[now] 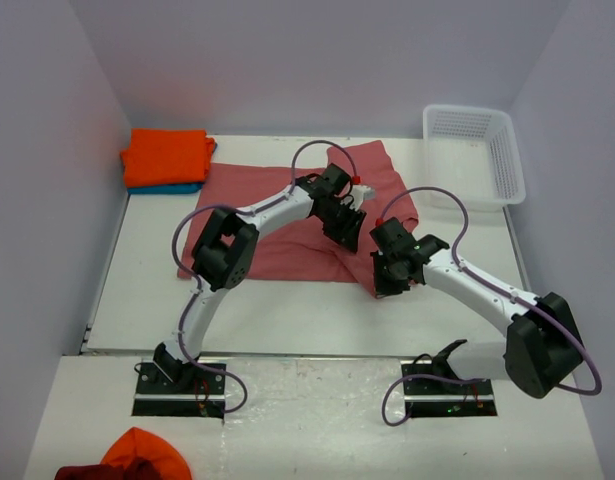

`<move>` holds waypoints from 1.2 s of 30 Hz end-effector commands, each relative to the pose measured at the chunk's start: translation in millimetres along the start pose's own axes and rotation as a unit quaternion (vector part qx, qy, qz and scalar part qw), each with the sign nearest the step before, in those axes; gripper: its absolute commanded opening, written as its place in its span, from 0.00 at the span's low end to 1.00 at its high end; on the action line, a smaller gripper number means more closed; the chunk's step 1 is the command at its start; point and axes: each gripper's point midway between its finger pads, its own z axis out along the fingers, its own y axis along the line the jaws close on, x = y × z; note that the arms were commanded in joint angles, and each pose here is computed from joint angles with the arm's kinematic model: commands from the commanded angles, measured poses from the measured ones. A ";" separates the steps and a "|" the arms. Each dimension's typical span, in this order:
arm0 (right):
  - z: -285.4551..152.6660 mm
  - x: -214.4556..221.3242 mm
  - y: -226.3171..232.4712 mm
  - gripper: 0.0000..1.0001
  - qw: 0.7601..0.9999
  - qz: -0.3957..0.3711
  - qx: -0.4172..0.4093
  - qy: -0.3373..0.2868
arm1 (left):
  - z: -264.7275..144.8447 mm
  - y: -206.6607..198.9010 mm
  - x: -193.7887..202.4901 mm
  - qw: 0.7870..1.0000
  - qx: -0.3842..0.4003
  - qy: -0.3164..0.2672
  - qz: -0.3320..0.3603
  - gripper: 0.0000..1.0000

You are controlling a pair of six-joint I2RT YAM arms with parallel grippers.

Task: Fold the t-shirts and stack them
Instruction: Fold the flattened tshirt in 1/3 of the way

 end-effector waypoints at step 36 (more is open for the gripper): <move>-7.7 -15.1 2.0 0.00 0.999 0.030 0.016 -0.026 | -59.5 -19.5 -23.8 0.993 -0.029 -0.104 0.044 0.00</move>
